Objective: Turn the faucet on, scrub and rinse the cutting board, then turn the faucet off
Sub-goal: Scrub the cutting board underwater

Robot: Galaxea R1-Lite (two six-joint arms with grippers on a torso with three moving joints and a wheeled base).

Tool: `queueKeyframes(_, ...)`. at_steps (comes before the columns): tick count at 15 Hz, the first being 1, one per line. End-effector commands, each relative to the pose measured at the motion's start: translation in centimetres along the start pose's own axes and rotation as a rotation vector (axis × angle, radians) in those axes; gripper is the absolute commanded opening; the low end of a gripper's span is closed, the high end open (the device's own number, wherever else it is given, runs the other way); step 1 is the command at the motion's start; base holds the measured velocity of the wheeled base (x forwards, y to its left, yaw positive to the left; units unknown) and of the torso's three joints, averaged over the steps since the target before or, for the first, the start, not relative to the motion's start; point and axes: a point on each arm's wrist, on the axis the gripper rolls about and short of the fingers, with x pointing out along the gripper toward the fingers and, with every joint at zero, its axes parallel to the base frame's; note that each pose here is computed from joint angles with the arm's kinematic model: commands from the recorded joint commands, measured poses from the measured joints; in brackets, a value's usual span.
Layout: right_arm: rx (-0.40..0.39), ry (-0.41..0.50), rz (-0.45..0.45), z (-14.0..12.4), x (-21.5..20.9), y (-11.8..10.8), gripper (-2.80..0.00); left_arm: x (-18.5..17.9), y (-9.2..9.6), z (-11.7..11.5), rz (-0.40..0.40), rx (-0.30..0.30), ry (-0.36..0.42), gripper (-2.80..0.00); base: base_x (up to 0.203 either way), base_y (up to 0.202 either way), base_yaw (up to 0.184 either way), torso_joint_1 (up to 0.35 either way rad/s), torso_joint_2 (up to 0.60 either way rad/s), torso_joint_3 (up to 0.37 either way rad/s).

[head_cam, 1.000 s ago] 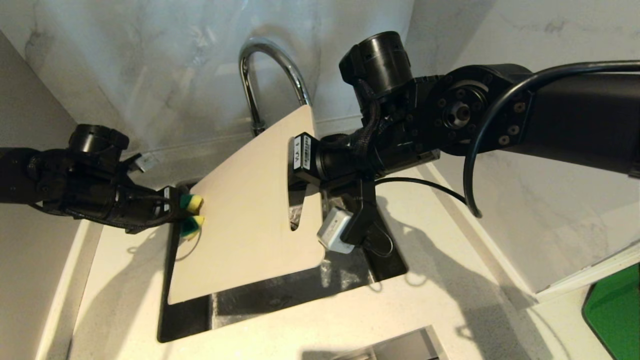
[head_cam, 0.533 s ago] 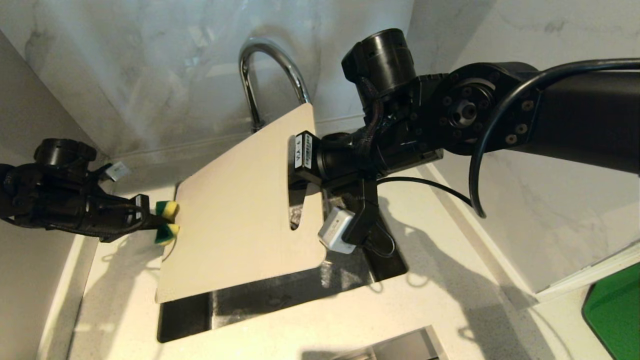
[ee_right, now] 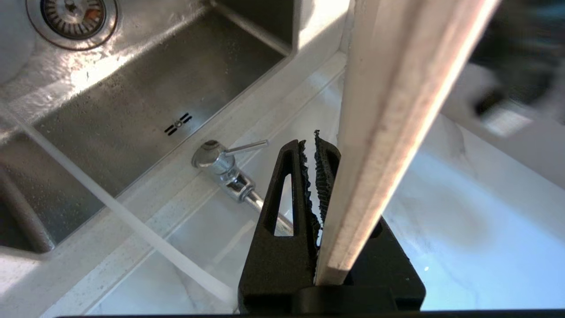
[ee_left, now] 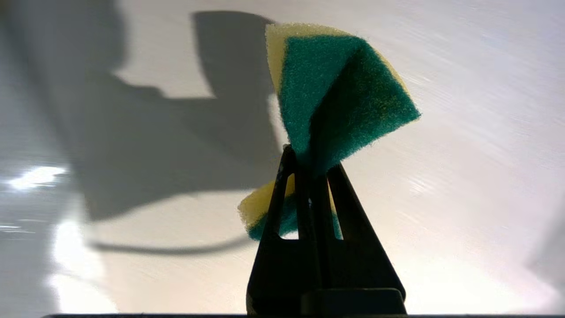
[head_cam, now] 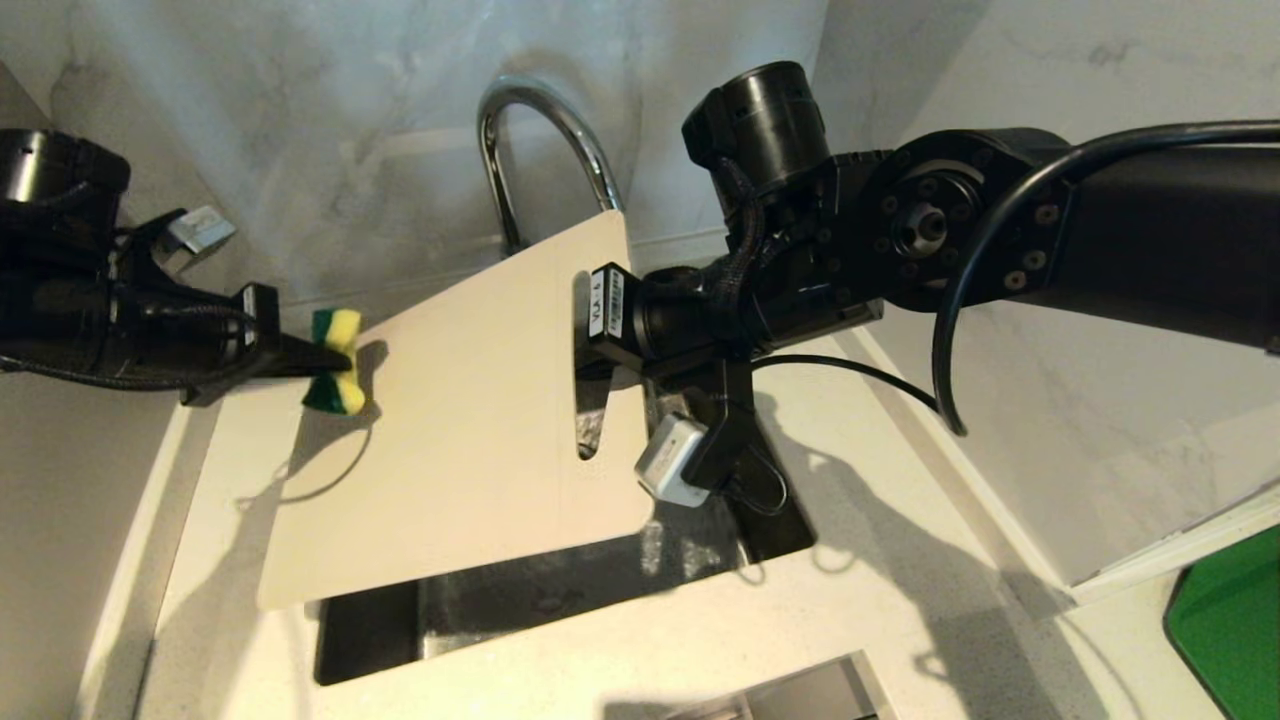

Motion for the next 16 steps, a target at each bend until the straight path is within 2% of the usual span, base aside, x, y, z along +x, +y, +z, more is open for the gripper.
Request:
queueKeyframes(1, -0.010, -0.013, 0.007, 0.1, 0.7, 0.4, -2.80, -2.9, -5.9, -1.1, -0.131, 0.087, 0.017, -2.80, 0.000, 0.000, 0.000, 0.000, 0.00, 0.000)
queueKeyframes(2, -0.010, -0.013, 0.007, 0.0, 0.7, 0.4, -2.80, -3.1, -7.9, -2.1, -0.163, 0.123, 0.041, -2.80, 0.000, 0.000, 0.000, 0.000, 0.00, 0.000)
queueKeyframes(4, -0.010, -0.013, 0.007, 0.1, 0.7, 0.4, -2.80, -2.6, -11.3, -3.1, -0.165, 0.172, 0.044, -2.80, 0.000, 0.000, 0.000, 0.000, 0.00, 0.000)
queueKeyframes(8, -0.011, -0.014, 0.007, 0.1, 0.5, 0.4, -2.80, 2.7, -13.2, -2.1, -0.133, 0.151, 0.068, -2.80, 0.000, 0.000, 0.000, 0.000, 0.00, 0.000)
queueKeyframes(10, -0.012, -0.008, 0.004, 0.1, 0.2, 0.2, -2.80, 4.7, -12.2, -1.9, -0.091, 0.127, 0.091, -2.80, 0.000, 0.000, 0.000, 0.000, 0.00, 0.000)
queueKeyframes(16, -0.010, -0.013, 0.007, 0.2, 0.3, 0.3, -2.80, 7.4, -5.2, 0.2, 0.033, 0.023, 0.123, -2.80, 0.000, 0.000, 0.000, 0.000, 0.00, 0.000)
